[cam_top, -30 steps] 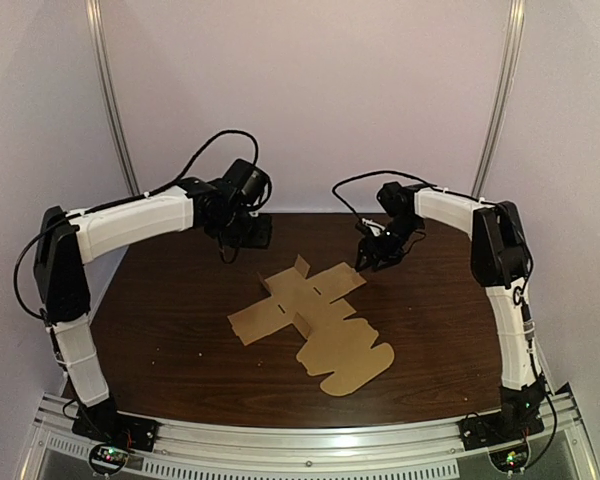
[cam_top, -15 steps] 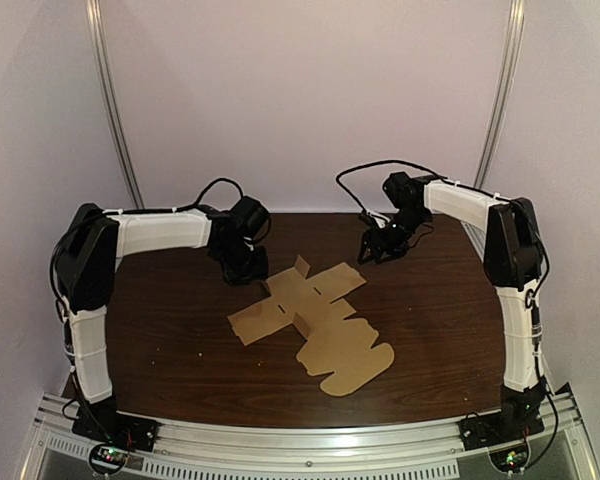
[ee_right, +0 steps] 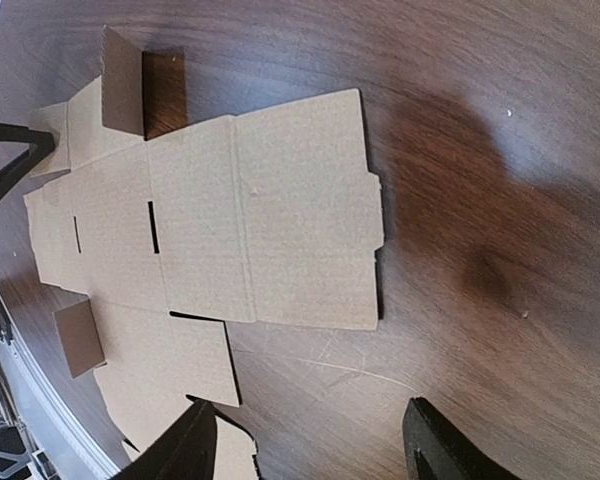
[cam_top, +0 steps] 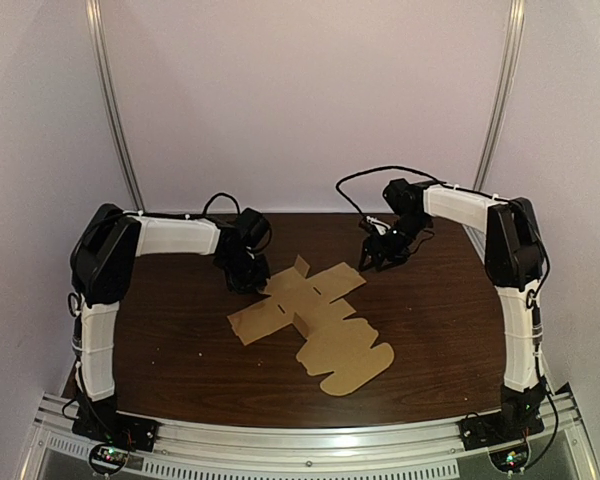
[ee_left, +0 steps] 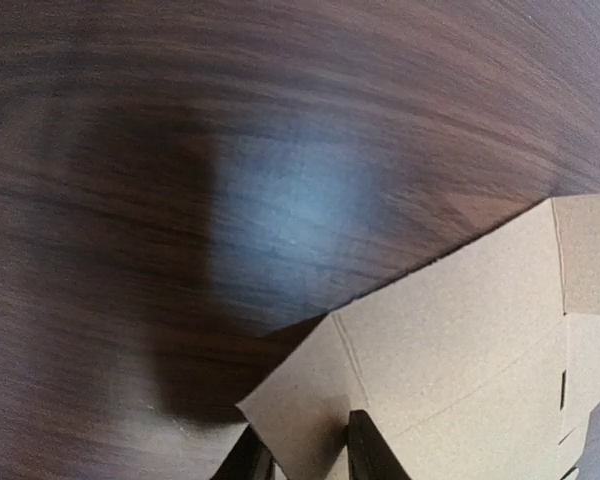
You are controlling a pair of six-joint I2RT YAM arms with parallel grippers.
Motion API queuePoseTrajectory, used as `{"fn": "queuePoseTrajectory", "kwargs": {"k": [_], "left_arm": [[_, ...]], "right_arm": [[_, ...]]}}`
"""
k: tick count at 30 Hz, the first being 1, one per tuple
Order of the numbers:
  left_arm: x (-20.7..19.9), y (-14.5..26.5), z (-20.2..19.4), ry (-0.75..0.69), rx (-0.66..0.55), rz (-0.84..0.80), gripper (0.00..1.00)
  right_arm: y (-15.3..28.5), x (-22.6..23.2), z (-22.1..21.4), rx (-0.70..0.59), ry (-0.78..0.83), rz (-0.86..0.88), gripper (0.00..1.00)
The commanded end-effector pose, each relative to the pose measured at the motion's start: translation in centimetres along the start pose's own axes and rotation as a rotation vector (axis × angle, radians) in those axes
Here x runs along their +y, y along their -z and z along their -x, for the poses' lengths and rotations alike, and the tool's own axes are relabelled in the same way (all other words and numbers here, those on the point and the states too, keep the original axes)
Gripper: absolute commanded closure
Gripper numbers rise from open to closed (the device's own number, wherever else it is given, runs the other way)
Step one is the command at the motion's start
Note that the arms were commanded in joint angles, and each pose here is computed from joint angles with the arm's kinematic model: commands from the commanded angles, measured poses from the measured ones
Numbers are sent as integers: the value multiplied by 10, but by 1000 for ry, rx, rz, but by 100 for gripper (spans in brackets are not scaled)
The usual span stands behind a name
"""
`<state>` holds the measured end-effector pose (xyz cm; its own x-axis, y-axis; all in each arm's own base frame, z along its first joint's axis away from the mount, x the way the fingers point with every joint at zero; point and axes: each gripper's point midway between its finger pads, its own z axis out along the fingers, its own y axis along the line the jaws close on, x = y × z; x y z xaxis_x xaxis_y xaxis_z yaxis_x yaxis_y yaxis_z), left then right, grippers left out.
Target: Fold the paper box
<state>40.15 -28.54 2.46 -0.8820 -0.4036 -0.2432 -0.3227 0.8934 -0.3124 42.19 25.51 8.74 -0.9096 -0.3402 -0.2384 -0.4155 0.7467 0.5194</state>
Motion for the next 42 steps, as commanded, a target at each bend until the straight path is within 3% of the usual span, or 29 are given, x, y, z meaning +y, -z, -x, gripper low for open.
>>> {"fn": "queuePoseTrajectory", "kwargs": {"k": [1,10,21,36,42], "left_arm": [[-16,-1,13,40,-21,-62,79],[-31,8,12,126,-2,-198,100],[-39,44,16,340,-58,-419,100],[-40,62,13,404,-59,-534,100],[-39,67,13,413,-64,-546,100]], "right_arm": [[23,21,-3,-35,46,8,35],[44,61,-47,55,82,91,33],[13,94,-86,150,178,89,32],[-28,77,-87,228,118,89,28],[-45,70,-80,247,80,126,22]]}}
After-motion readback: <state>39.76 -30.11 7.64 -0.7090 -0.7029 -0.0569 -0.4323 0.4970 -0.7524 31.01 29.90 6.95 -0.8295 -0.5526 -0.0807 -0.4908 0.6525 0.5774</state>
